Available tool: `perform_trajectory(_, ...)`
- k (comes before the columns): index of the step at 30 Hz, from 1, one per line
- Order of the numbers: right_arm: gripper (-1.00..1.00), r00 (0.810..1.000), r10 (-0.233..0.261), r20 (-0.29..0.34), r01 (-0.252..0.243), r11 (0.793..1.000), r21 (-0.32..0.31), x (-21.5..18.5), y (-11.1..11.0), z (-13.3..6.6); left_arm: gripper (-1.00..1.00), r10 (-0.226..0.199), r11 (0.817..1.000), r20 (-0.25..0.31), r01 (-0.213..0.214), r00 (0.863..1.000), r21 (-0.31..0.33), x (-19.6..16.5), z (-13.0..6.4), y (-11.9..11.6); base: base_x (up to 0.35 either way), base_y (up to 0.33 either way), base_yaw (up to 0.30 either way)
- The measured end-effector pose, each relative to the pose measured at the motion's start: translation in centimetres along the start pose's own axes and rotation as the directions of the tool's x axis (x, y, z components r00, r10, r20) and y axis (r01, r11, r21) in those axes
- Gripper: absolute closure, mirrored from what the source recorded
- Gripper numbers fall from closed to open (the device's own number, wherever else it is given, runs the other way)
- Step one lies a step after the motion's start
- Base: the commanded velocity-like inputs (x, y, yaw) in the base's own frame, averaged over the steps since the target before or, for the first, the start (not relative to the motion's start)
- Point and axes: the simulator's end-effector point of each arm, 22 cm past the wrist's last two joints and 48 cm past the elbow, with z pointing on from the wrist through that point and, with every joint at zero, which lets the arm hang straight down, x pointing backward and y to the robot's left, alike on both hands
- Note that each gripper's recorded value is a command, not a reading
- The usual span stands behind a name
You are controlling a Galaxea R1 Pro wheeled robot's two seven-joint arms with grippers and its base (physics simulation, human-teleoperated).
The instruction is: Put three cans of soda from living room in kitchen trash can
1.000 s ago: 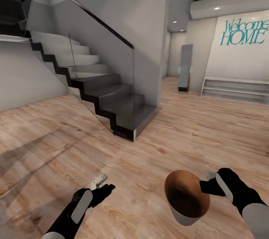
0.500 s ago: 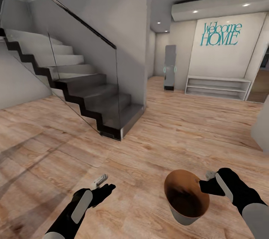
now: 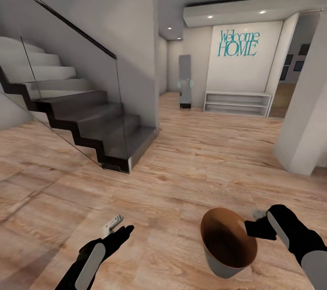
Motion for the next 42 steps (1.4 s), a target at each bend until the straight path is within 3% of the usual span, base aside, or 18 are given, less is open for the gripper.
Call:
perform_trajectory(5,1.00,1.000,0.004,-0.003,-0.004,1.000,-0.002,0.8,-0.6,0.0,-1.00,-0.003,1.000,-0.005,0.003,1.000,-0.009,0.4,0.1,0.3,0.000,0.000,-0.295)
perform_trajectory(11,1.00,0.998,-0.056,0.028,0.055,0.997,0.047,2.0,-2.4,-1.0,-1.00,-0.003,1.000,0.001,0.003,1.000,-0.008,0.1,0.0,0.3,0.000,0.000,-0.295)
perform_trajectory(15,1.00,0.998,-0.049,0.036,0.048,0.999,0.016,2.3,-1.7,-1.1,-1.00,-0.001,1.000,0.004,0.001,1.000,-0.008,0.0,0.0,0.3,-0.005,-0.007,-0.295)
perform_trajectory(42,1.00,0.998,-0.048,0.039,0.047,0.999,0.027,2.3,-2.2,-1.3,-1.00,0.011,1.000,-0.004,-0.011,1.000,-0.011,0.5,0.1,0.1,-0.152,-0.228,-0.295)
